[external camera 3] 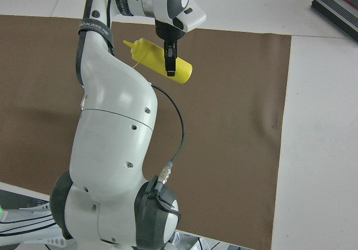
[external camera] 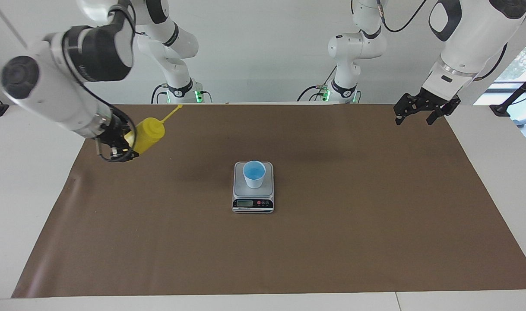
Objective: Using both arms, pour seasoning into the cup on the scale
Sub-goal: 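Raise the bottle upright and carry it back with the right gripper, then set the bottle down on the mat and open the right gripper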
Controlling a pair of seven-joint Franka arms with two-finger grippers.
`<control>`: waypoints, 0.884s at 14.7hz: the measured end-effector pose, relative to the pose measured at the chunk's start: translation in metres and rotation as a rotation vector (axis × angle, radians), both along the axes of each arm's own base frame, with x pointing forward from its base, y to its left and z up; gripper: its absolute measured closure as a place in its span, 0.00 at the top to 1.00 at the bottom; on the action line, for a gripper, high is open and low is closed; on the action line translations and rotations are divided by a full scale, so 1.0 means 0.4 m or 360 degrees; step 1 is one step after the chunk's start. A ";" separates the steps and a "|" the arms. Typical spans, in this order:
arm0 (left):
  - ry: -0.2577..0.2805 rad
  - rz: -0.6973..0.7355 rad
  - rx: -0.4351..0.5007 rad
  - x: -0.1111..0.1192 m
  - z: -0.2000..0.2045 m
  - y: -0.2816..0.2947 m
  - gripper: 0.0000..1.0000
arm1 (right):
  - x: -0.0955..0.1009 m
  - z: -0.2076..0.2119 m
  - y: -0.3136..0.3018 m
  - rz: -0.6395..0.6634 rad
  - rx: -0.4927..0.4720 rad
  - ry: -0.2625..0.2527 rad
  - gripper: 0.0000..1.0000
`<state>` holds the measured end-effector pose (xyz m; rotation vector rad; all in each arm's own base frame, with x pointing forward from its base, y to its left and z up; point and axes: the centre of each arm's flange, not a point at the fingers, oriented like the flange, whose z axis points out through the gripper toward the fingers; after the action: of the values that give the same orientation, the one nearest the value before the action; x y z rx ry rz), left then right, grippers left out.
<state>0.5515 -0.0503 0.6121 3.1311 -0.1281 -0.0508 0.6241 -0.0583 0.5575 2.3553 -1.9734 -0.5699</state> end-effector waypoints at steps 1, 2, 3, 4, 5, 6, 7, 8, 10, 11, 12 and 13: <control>0.0000 0.0000 0.0000 0.000 0.000 0.000 1.00 | -0.015 0.009 -0.069 -0.0041 0.0081 -0.0008 0.64; 0.0000 0.0000 0.0000 0.000 0.000 0.000 1.00 | -0.026 0.011 -0.122 -0.0067 0.0154 -0.0025 0.64; 0.0000 0.0000 0.0000 0.000 0.000 0.000 1.00 | -0.033 0.006 -0.164 -0.0101 0.0236 -0.0056 0.64; 0.0000 0.0000 0.0000 0.000 0.000 0.000 1.00 | -0.038 -0.008 -0.203 -0.0150 0.0327 -0.0109 0.64; 0.0000 0.0000 0.0000 0.000 0.000 0.000 1.00 | -0.045 -0.032 -0.243 -0.0202 0.0444 -0.0181 0.64; 0.0000 0.0000 0.0000 0.000 0.000 0.000 1.00 | -0.056 -0.069 -0.281 -0.0252 0.0569 -0.0267 0.64; 0.0000 0.0000 0.0000 0.000 0.000 0.000 1.00 | -0.072 -0.114 -0.310 -0.0293 0.0670 -0.0329 0.64; 0.0000 0.0000 0.0000 0.000 0.000 0.000 1.00 | -0.087 -0.162 -0.325 -0.0327 0.0748 -0.0365 0.64; 0.0000 0.0000 0.0000 0.000 0.000 0.000 1.00 | -0.097 -0.238 -0.316 -0.0423 0.0893 -0.0410 0.64; 0.0000 0.0000 0.0000 0.000 0.000 0.000 1.00 | -0.095 -0.267 -0.300 -0.0481 0.0980 -0.0416 0.64; 0.0000 0.0000 0.0000 0.000 0.000 0.000 1.00 | -0.093 -0.295 -0.287 -0.0525 0.1049 -0.0418 0.64; 0.0000 0.0000 0.0000 0.000 0.000 0.000 1.00 | -0.091 -0.326 -0.278 -0.0545 0.1097 -0.0425 0.64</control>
<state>0.5515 -0.0503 0.6121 3.1311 -0.1282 -0.0507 0.5876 -0.1695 0.4272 2.5432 -2.6756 -1.1716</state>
